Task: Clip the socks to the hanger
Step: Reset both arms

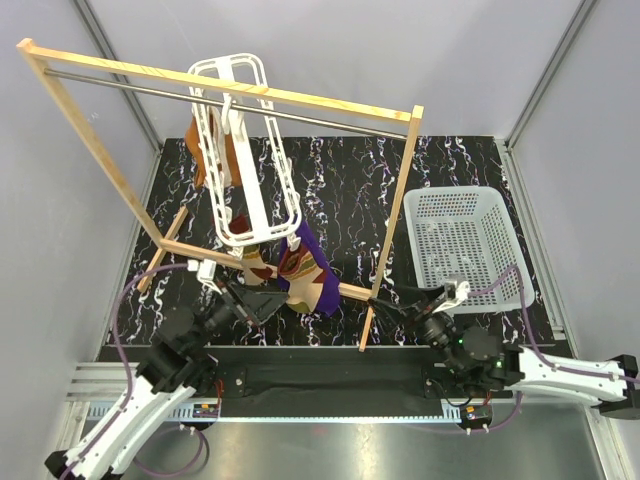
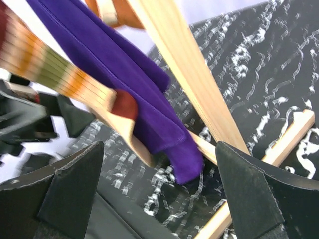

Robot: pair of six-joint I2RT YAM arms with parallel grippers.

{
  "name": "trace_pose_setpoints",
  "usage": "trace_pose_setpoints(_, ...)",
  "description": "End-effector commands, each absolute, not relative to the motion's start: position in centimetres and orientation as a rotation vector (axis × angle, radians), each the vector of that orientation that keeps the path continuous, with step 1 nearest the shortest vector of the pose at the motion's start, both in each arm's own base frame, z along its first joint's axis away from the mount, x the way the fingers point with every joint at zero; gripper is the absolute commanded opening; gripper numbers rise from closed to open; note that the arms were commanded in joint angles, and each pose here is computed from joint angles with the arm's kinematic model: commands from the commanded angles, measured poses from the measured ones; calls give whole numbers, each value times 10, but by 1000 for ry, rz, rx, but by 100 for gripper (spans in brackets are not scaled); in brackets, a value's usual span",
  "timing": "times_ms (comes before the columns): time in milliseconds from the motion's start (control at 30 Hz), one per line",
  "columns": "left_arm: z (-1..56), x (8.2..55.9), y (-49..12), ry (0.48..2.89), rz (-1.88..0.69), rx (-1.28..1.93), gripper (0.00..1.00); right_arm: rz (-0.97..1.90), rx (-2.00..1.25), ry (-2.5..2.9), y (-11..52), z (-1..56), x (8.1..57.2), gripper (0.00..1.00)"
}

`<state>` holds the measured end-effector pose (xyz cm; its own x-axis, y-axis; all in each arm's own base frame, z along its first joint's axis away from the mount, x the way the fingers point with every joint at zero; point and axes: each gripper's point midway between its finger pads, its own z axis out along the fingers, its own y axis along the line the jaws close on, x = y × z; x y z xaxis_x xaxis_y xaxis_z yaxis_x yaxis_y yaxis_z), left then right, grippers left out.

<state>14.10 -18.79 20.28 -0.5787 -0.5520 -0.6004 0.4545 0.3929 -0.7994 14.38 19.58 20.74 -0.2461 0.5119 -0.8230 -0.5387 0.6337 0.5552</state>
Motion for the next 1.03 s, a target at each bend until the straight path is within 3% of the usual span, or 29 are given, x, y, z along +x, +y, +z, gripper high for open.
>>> trace_pose_setpoints(0, 262, 101, -196, 1304, -1658, 131, 99, 1021, 75, 1434, 197, 218, 151, 100)
trace_pose_setpoints(133, 252, 92, -194, 1112, -1865, 82, 99, 1024, 144, 1507, 198, 179, 154, 100)
trace_pose_setpoints(1000, 231, 90, -206, 1234, -1863, 143, 99, 900, 434, 1705, 165, 113, 163, 100)
